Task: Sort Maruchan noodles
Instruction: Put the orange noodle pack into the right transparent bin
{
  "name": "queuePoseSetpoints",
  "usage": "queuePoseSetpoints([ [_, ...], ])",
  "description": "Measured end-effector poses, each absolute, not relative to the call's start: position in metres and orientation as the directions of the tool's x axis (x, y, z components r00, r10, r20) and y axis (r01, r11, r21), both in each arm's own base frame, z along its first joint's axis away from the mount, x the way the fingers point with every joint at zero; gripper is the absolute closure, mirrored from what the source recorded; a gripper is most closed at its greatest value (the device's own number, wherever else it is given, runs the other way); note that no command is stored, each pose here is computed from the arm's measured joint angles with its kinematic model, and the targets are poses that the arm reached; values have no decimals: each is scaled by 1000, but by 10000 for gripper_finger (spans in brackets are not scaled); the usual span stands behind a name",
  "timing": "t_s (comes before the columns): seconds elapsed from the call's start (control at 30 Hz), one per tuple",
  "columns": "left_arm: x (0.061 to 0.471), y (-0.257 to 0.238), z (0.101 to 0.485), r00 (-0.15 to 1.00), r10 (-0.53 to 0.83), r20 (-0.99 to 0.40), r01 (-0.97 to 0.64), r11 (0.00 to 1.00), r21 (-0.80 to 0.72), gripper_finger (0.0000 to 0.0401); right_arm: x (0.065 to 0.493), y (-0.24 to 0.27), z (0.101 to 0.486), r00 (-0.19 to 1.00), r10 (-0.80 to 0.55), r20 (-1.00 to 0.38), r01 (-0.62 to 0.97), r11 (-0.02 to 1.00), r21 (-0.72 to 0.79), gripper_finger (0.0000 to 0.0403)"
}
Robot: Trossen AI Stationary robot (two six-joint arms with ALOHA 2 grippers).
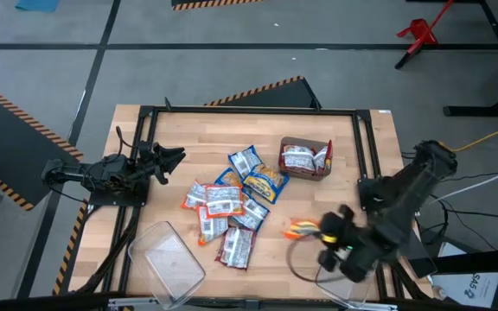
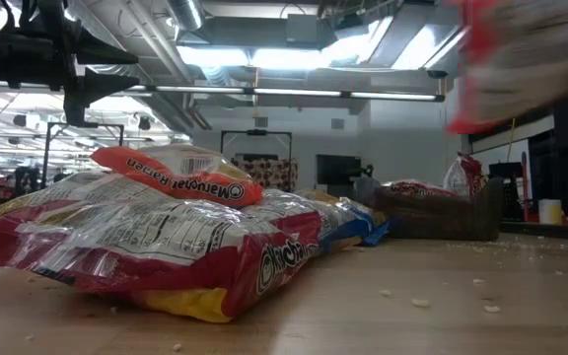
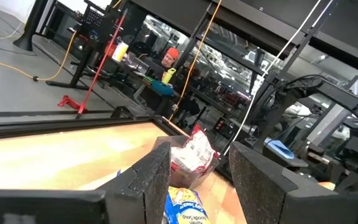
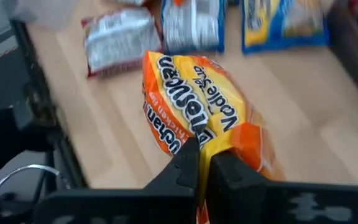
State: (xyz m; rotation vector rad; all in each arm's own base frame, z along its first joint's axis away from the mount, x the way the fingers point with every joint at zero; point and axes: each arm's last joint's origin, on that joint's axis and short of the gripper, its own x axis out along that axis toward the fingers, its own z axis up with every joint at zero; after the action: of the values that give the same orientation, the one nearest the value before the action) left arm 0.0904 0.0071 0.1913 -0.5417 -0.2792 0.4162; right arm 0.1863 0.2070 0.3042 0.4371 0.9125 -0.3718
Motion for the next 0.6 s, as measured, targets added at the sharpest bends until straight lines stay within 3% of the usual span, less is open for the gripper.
queuePoseSetpoints([
  [0.33,90,7,191,876,460,146,-314,774,-550,243,100,225,306,456,-133,-880,642,734,221,403],
  [0.6,90,8,191,865,481,143,-334,764,-552,243,72,236,298,392,-133,-910,700,685,202,403],
])
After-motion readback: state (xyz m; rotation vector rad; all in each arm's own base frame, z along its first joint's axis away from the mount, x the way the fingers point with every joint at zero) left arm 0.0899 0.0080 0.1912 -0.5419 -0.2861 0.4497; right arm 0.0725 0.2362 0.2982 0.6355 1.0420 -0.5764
